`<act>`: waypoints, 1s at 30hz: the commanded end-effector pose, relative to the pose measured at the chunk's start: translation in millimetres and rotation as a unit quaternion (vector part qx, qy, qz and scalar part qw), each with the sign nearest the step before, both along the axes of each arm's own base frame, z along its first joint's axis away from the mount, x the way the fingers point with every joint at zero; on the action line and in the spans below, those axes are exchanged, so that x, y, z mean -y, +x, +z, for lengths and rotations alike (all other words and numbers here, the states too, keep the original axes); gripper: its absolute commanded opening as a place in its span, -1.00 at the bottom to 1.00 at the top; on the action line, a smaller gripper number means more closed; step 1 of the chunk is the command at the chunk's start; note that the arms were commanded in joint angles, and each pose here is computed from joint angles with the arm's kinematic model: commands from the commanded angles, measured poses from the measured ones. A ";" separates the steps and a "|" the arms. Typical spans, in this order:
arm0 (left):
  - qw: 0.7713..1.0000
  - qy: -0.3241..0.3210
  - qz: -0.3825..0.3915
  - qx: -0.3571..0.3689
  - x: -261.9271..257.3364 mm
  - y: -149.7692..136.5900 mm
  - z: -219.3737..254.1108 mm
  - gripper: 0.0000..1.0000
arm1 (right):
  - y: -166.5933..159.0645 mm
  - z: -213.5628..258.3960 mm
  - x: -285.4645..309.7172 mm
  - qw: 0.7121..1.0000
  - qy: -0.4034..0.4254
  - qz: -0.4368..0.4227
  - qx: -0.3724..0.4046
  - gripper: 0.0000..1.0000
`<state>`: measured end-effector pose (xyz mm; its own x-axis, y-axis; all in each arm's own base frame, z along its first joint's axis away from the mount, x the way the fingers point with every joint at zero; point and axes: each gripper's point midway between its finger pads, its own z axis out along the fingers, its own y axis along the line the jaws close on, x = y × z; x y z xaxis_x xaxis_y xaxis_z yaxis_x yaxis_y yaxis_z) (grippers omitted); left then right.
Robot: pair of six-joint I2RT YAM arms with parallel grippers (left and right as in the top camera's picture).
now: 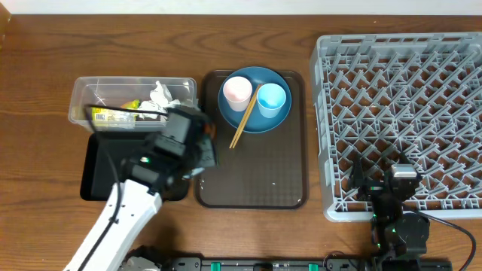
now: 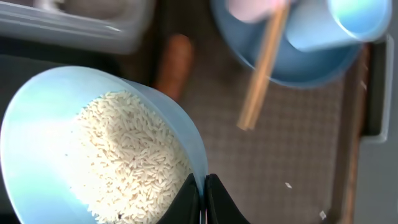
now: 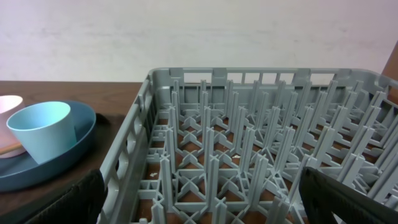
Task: Sort waste into correct bins and load items into the dishwasher rack
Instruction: 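Lift the rice bowl and carry it left over the black tray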
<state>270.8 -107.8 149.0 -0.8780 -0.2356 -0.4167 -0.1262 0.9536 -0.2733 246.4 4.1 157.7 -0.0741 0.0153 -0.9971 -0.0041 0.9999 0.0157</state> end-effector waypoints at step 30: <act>0.905 -0.371 0.146 0.149 -158.9 5.2 27.3 -0.88 | 0.1 -2.0 -1.7 1.000 0.001 0.003 -0.002 0.98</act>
<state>280.1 62.3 159.1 -0.5974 -0.7572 -0.2642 -0.2856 0.5087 -0.8122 246.4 4.1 157.7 -0.0741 0.0153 -0.9971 -0.0041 0.9999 0.0157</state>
